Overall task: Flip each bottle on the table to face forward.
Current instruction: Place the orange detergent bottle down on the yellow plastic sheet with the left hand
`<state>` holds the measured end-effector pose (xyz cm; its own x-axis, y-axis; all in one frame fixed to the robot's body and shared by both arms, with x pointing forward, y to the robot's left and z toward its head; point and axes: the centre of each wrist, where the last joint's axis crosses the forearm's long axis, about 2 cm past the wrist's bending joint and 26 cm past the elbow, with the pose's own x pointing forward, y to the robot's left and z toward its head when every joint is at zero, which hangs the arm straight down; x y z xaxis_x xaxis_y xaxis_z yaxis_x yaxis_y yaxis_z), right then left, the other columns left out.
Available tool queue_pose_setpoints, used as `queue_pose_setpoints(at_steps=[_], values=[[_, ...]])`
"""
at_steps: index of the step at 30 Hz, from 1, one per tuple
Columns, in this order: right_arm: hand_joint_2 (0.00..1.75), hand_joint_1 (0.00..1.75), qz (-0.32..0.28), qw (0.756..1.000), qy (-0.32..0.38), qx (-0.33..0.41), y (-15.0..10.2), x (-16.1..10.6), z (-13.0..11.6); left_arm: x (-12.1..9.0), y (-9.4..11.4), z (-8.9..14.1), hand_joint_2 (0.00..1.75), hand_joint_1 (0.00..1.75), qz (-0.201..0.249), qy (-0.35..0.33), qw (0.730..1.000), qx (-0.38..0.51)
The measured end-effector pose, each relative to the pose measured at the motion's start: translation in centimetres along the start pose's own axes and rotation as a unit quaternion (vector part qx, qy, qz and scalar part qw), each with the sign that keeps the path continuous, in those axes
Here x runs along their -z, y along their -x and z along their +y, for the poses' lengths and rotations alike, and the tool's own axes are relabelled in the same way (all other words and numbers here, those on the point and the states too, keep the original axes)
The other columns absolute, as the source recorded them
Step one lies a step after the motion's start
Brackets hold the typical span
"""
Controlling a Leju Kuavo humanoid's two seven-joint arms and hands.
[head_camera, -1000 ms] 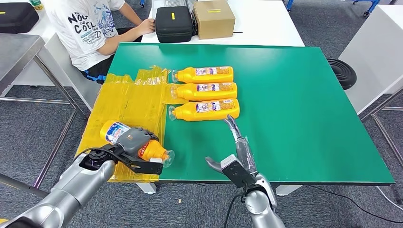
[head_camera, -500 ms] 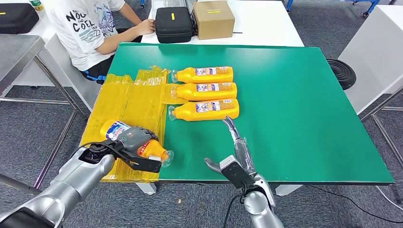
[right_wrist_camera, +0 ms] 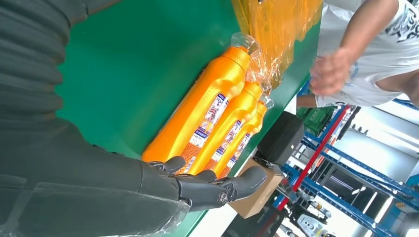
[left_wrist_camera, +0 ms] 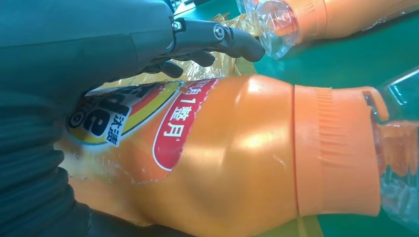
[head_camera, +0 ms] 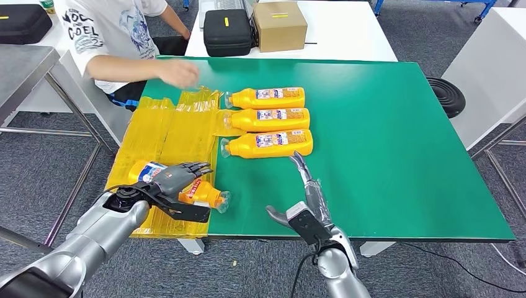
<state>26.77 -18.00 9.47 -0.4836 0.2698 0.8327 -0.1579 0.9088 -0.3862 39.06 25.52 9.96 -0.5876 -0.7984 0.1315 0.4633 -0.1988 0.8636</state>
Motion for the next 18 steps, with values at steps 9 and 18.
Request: queue_pose_setpoints(at_steps=[9, 18], values=[[1.75, 0.00, 0.003, 1.000, -0.002, 0.000, 0.15, -0.08, 0.06, 0.04, 0.09, -0.11, 1.75, 0.00, 0.002, 0.001, 1.000, -0.001], [1.75, 0.00, 0.004, 1.000, -0.002, 0.002, 0.25, -0.15, 0.05, -0.57, 0.77, 0.21, 1.75, 0.00, 0.000, 0.005, 1.000, 0.013]])
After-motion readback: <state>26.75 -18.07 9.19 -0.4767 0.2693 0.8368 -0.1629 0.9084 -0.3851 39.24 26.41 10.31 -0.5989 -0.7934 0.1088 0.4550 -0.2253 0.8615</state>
